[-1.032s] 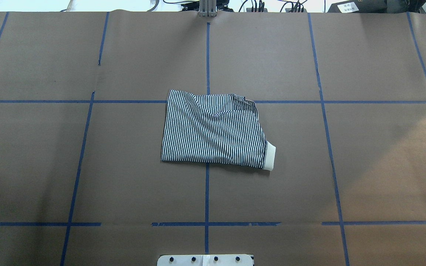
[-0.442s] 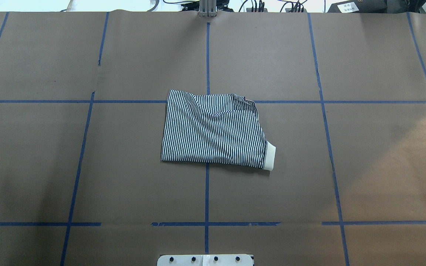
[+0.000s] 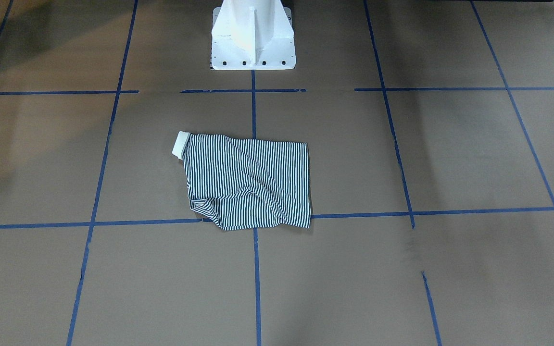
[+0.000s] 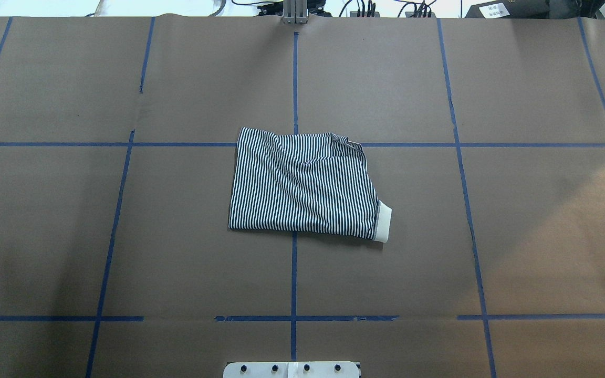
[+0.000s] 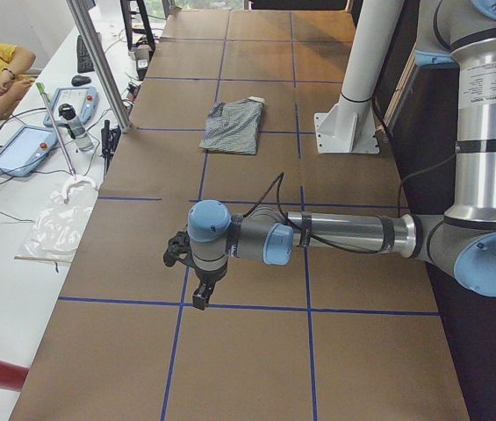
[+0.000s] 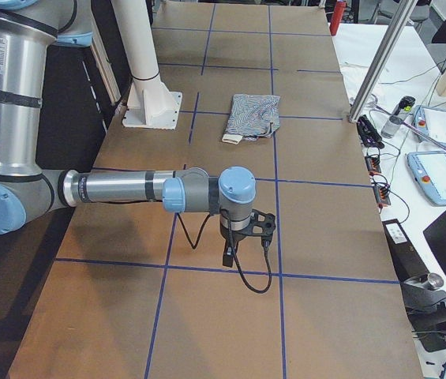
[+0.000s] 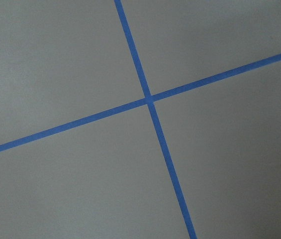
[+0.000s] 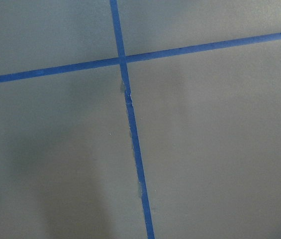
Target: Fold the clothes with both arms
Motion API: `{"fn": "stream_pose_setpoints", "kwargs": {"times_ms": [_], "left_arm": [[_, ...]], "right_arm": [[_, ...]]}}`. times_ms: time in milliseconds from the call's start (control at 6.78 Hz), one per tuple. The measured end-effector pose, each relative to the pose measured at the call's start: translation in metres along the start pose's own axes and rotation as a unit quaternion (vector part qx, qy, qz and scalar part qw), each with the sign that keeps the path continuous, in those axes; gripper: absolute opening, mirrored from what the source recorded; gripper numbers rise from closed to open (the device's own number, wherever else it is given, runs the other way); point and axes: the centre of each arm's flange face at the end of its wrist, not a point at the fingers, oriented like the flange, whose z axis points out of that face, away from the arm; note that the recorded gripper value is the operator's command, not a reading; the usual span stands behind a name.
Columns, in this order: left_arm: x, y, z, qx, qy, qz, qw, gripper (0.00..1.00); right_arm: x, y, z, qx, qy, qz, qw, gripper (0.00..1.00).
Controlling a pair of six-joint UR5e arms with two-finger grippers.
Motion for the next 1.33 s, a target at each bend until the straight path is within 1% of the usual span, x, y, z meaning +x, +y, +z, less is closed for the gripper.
{"fn": "stream_pose_setpoints", "kwargs": {"times_ms": [1327], "left_arm": [[-0.0015, 0.0068, 0.0040, -0.006, 0.003, -0.004, 1.0000, 1.00]], "right_arm": [[0.0022, 0.0006, 0.0028, -0.003, -0.001, -0.002, 1.0000, 1.00]]}}
